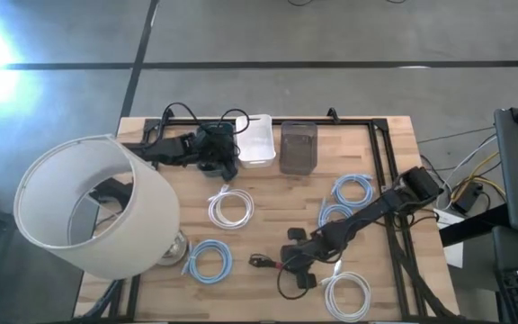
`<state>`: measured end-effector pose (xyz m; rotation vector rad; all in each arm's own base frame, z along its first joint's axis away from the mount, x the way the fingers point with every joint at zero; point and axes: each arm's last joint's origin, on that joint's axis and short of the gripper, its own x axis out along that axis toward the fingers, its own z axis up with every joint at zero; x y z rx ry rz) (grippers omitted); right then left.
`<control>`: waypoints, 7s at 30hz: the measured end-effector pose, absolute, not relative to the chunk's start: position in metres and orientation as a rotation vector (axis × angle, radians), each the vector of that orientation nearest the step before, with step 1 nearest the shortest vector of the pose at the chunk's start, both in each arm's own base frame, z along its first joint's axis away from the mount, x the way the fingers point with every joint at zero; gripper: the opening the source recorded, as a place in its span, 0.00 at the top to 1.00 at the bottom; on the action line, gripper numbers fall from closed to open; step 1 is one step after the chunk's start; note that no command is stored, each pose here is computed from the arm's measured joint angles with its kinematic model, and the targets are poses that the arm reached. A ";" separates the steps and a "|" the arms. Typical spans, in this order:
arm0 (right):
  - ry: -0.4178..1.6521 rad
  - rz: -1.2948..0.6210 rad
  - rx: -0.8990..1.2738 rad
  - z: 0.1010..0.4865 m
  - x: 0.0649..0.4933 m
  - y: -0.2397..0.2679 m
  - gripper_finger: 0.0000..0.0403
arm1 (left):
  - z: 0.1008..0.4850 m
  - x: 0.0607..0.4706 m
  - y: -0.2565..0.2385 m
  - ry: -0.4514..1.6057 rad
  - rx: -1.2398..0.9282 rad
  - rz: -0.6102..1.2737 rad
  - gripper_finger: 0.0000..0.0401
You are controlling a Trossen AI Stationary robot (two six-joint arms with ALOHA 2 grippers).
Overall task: Pick & Place USB Port
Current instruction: Put the black USB cable into the blue bin, then put the middle right light blue HDMI cable into the black bin
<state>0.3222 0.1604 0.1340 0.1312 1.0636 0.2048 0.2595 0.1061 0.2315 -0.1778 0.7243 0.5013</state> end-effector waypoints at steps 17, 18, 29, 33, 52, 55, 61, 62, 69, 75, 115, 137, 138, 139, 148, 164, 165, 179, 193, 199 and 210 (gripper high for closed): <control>1.060 -0.003 0.046 0.152 0.340 0.070 0.96 | 0.236 0.290 0.029 0.597 -0.080 -0.227 0.66; 1.059 -0.011 0.052 0.152 0.341 0.067 0.96 | 0.234 0.292 0.025 0.600 -0.068 -0.224 0.66; 1.050 -0.034 0.067 0.154 0.345 0.055 0.93 | 0.194 0.317 0.008 0.686 -0.027 -0.186 0.66; 1.048 -0.043 0.082 0.155 0.345 0.055 0.93 | 0.173 0.324 0.005 0.746 -0.039 -0.202 0.66; 1.023 -0.037 0.080 0.159 0.349 0.056 0.93 | 0.151 0.333 0.001 0.779 -0.048 -0.230 0.70; 1.021 -0.036 0.080 0.160 0.349 0.056 0.93 | 0.151 0.333 0.002 0.777 -0.032 -0.217 0.79; 1.035 -0.042 0.076 0.159 0.348 0.056 0.89 | 0.153 0.335 0.003 0.750 -0.009 -0.175 0.95; 1.044 -0.042 0.074 0.159 0.347 0.056 0.88 | 0.154 0.335 0.003 0.744 -0.004 -0.168 0.95; 1.171 -0.109 0.021 0.161 0.332 0.052 0.78 | 0.155 0.336 0.006 0.740 0.023 -0.061 0.91; 1.141 -0.176 -0.022 0.182 0.322 0.047 0.69 | 0.161 0.339 0.007 0.726 0.031 -0.039 0.94; 0.961 -0.462 0.015 0.217 0.267 0.033 0.56 | 0.192 0.241 0.084 0.952 -0.232 1.118 0.92; 0.953 -0.462 0.021 0.218 0.267 0.033 0.56 | 0.200 0.258 0.095 0.859 -0.143 0.935 0.89; 0.953 -0.462 0.021 0.218 0.267 0.033 0.56 | 0.200 0.258 0.097 0.861 -0.139 0.939 0.87; 0.953 -0.461 0.021 0.218 0.267 0.033 0.56 | 0.200 0.257 0.098 0.862 -0.140 0.944 0.86; 0.954 -0.459 0.024 0.218 0.267 0.033 0.56 | 0.198 0.251 0.105 0.858 -0.216 1.013 0.71; 0.953 -0.403 0.204 0.212 0.268 0.037 0.55 | 0.215 0.265 0.096 0.890 -0.119 0.767 0.71; 0.956 -0.420 0.226 0.210 0.266 0.037 0.55 | 0.217 0.268 0.094 0.880 -0.115 0.732 0.71; 1.171 -0.743 0.861 0.175 0.233 0.040 0.55 | 0.226 0.292 0.063 0.707 -0.158 0.277 0.71; 1.050 -0.748 1.083 0.138 0.221 0.049 0.55 | 0.223 0.291 0.062 0.712 -0.158 0.276 0.71; 1.054 -0.753 1.038 0.127 0.212 0.047 0.56 | 0.219 0.290 0.061 0.727 -0.160 0.278 0.71; 1.019 -0.554 0.940 0.139 0.229 0.051 0.88 | 0.218 0.289 0.062 0.730 -0.160 0.285 0.71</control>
